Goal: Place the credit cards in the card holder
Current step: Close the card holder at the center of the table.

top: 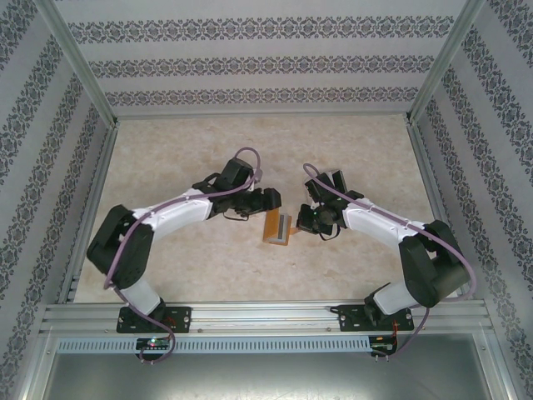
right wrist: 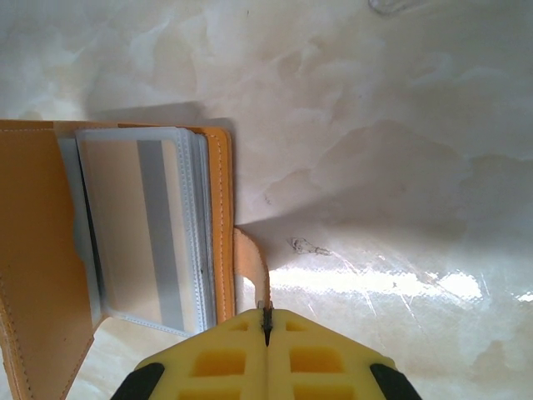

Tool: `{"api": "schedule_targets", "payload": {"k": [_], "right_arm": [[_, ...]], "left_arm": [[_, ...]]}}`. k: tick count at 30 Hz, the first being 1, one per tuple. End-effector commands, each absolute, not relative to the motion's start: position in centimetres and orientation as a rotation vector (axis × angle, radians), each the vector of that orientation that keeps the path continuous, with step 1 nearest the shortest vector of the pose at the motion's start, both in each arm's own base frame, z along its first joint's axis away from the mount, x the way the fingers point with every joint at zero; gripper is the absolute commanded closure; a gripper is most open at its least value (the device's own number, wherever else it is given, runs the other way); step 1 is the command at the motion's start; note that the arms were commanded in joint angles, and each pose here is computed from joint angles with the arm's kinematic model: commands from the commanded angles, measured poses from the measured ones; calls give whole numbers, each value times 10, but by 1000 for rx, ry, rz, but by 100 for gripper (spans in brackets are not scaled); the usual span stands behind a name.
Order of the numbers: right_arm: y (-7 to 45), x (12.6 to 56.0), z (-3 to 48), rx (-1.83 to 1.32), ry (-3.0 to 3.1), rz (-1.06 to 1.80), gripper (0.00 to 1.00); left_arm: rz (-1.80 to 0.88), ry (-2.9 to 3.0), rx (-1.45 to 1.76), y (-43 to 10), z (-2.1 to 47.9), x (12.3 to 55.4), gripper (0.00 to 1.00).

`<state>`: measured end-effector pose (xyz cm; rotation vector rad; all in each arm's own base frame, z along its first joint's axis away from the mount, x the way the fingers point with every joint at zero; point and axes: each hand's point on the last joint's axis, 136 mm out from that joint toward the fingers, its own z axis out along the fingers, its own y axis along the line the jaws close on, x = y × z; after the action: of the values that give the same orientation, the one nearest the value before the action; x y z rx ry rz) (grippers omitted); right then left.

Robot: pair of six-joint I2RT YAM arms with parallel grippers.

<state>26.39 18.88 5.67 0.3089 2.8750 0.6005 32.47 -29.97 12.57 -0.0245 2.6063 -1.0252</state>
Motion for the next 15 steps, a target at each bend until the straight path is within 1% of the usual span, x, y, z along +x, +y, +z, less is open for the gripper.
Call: {"api": "schedule_targets", "payload": {"k": [1, 2, 4, 7, 10, 15], "right_arm": [[187, 266, 59, 341, 2867, 614, 98], [187, 267, 60, 340, 2865, 617, 98], [187, 267, 61, 340, 2861, 616, 97], [187, 267, 62, 337, 2861, 619, 98], [187, 266, 61, 338, 2861, 618, 97], [188, 268, 62, 344, 2855, 625, 98]], "left_arm": [[-787, 2641, -103, -264, 112, 319, 32], [-730, 2666, -127, -255, 105, 316, 38], [-713, 2710, -130, -249, 92, 310, 46], [-798, 2765, -109, -260, 80, 302, 53], [-870, 2793, -117, -270, 71, 299, 55], [-933, 2796, -117, -283, 62, 304, 54]]}}
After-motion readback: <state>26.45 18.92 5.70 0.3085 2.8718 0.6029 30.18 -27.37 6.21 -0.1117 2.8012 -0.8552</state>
